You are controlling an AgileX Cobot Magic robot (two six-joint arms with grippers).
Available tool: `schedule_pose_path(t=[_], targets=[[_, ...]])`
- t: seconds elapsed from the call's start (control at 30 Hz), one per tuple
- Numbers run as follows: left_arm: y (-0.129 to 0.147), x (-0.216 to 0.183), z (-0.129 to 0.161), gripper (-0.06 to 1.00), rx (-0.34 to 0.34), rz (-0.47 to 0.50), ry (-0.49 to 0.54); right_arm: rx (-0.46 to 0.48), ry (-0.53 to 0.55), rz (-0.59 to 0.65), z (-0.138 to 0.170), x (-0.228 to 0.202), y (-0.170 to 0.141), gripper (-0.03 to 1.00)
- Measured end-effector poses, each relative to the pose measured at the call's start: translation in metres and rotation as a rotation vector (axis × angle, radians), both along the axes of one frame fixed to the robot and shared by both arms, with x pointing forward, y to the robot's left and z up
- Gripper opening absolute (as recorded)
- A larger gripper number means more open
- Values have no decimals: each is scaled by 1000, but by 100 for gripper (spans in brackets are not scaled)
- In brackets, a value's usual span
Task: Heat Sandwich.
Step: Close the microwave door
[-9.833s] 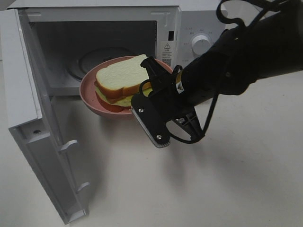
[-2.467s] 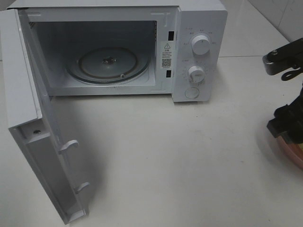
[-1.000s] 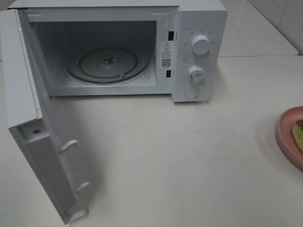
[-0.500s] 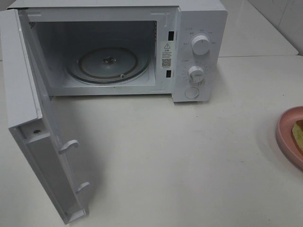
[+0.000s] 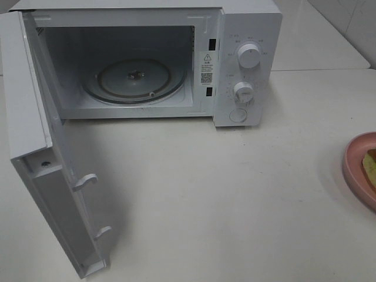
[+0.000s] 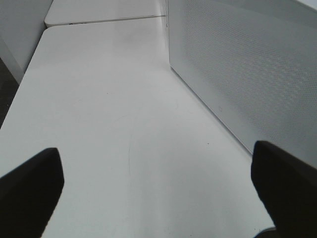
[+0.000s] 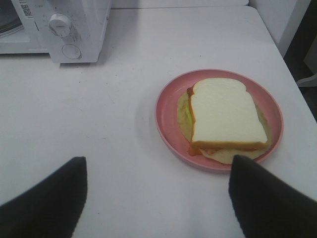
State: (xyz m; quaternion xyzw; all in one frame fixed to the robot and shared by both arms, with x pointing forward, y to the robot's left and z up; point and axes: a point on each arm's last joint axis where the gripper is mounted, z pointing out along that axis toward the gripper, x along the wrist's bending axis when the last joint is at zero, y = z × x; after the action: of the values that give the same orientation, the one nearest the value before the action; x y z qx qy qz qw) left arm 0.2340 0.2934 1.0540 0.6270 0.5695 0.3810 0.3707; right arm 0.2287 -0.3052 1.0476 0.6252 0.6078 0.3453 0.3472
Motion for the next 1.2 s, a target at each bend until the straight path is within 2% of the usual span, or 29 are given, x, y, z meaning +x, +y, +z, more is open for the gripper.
schedule_pose_path(t=[1.2], targets=[[0,0,1,97,-1,-11,-11,0,0,0,0,0,0,76]])
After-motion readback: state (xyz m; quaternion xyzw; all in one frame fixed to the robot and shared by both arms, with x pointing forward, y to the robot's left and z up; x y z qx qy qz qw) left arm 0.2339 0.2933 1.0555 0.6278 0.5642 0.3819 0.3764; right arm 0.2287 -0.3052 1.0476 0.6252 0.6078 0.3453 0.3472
